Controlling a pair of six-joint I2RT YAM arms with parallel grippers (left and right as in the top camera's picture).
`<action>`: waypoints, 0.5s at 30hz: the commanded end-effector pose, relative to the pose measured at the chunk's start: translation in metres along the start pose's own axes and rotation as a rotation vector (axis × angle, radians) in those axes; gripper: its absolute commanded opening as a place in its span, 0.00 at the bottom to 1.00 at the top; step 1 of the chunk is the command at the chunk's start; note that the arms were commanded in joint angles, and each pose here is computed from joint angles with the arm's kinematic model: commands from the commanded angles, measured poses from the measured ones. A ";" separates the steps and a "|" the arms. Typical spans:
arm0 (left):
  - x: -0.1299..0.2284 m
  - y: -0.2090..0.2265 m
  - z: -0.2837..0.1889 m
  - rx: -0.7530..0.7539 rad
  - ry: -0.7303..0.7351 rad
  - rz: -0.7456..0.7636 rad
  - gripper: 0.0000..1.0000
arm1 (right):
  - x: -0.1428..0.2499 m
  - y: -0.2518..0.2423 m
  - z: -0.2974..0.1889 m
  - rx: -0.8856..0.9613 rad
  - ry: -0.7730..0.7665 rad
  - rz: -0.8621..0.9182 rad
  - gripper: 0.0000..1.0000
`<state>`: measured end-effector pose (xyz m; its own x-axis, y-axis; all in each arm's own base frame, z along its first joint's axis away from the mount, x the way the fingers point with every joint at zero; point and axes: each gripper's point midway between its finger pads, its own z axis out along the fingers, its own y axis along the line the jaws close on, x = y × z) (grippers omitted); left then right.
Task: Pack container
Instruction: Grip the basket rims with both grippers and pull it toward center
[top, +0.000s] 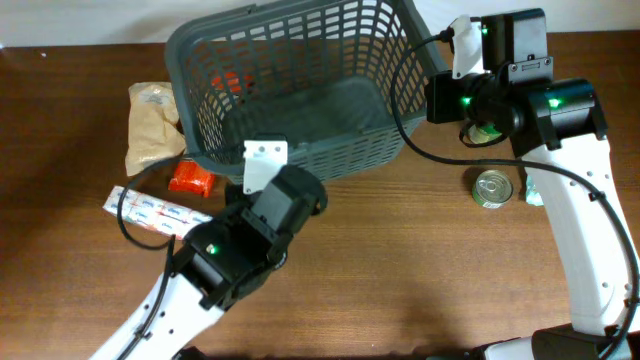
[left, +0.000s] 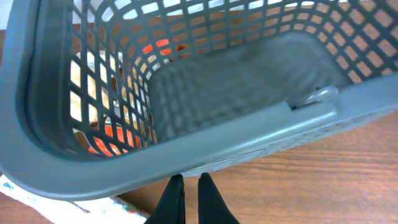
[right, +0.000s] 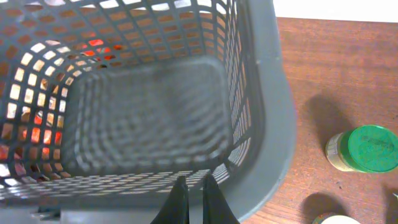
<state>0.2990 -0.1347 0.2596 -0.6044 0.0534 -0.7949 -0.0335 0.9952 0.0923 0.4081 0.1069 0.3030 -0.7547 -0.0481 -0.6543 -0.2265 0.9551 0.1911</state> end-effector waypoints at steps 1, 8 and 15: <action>-0.006 0.001 0.012 -0.008 0.009 0.034 0.02 | -0.005 0.004 -0.002 -0.009 -0.012 -0.017 0.04; -0.016 -0.002 0.019 0.010 -0.015 0.043 0.02 | -0.004 0.004 -0.002 -0.008 -0.009 -0.017 0.04; -0.025 -0.004 0.004 0.059 -0.039 0.019 0.02 | -0.003 0.005 -0.009 -0.009 -0.011 -0.017 0.04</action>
<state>0.3197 -0.1391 0.2525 -0.6090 0.0942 -0.7875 0.0068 0.9935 0.1135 0.4053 0.1064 0.3005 -0.7645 -0.0495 -0.6427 -0.2234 0.9556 0.1920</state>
